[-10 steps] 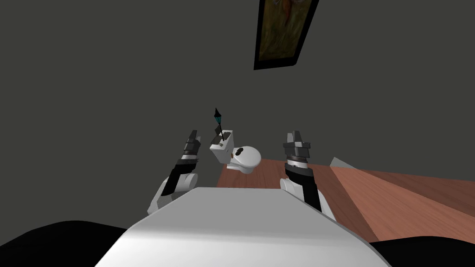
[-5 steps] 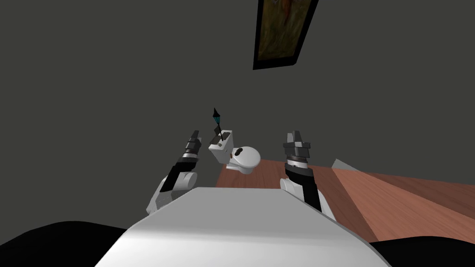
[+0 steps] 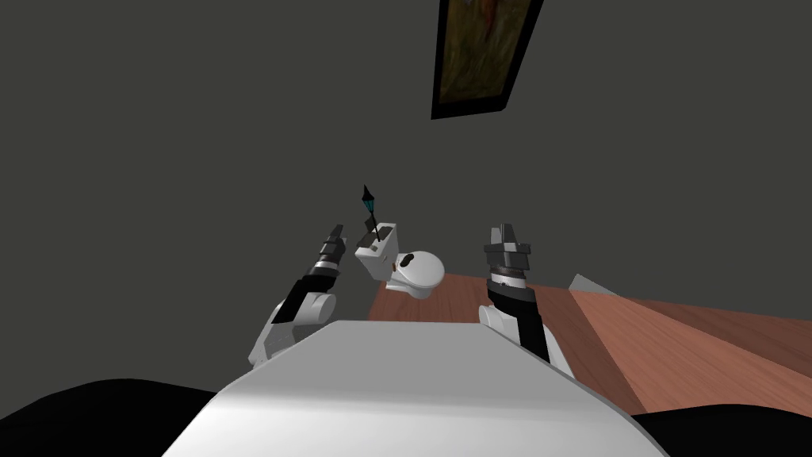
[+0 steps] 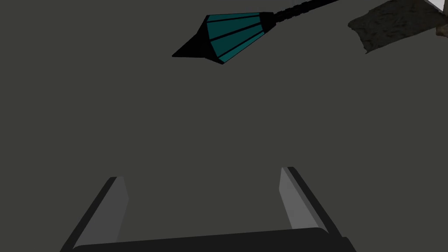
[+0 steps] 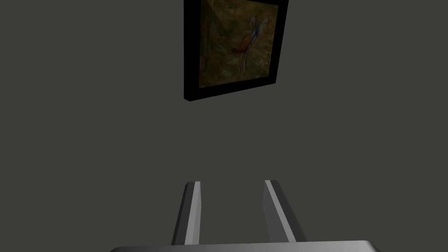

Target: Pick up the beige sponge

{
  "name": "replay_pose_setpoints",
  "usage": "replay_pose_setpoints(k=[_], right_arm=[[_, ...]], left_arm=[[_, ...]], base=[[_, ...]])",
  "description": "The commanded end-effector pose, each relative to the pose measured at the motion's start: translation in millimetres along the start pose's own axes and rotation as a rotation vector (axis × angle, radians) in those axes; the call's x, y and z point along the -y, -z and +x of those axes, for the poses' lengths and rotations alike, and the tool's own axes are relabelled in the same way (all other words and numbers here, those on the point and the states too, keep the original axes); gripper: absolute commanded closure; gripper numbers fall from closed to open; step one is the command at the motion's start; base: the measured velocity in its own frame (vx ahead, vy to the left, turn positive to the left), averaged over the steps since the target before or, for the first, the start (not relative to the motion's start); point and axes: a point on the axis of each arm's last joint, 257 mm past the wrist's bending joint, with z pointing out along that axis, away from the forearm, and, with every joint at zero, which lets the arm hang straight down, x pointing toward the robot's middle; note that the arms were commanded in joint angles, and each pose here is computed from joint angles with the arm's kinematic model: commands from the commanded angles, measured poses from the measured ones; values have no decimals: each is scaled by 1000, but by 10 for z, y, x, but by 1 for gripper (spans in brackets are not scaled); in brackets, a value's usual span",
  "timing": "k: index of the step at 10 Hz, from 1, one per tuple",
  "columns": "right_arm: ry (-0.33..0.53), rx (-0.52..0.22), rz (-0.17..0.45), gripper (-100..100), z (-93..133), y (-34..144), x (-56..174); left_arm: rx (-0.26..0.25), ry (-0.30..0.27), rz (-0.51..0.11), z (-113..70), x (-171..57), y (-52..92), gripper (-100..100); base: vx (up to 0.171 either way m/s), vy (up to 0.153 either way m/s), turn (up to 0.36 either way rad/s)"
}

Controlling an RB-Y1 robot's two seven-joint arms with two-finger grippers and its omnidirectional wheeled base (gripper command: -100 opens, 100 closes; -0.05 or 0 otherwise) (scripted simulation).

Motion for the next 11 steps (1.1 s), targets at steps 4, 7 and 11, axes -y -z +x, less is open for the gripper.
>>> replay_pose_setpoints(k=[4, 7, 11], right_arm=[[0, 0, 0, 0, 0, 0, 0], [0, 0, 0, 0, 0, 0, 0], [0, 0, 0, 0, 0, 0, 0]], left_arm=[[-32, 8, -94, 74, -196, -27, -100], [-54, 13, -162, 129, -350, -19, -100], [-80, 22, -238, 197, -503, -14, -100]], base=[[22, -29, 5], [29, -17, -3], [27, -8, -11]])
